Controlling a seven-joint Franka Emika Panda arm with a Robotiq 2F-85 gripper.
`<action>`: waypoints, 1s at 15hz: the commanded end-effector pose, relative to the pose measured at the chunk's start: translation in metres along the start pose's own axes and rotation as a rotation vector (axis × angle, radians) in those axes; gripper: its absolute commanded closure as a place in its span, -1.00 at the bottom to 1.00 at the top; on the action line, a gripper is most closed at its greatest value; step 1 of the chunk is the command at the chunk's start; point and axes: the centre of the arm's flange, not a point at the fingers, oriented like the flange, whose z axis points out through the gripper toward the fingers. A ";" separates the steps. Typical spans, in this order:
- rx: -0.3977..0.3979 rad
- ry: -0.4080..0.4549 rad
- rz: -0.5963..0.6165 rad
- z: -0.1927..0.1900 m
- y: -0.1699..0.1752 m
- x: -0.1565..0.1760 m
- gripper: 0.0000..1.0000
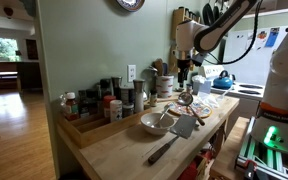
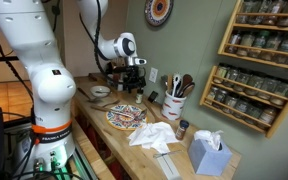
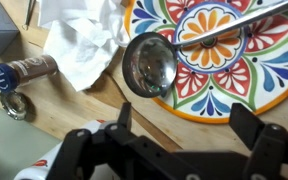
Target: Put the silver ladle with a wooden handle in the white bucket
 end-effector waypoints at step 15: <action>-0.112 0.000 -0.152 0.101 0.018 0.008 -1.00</action>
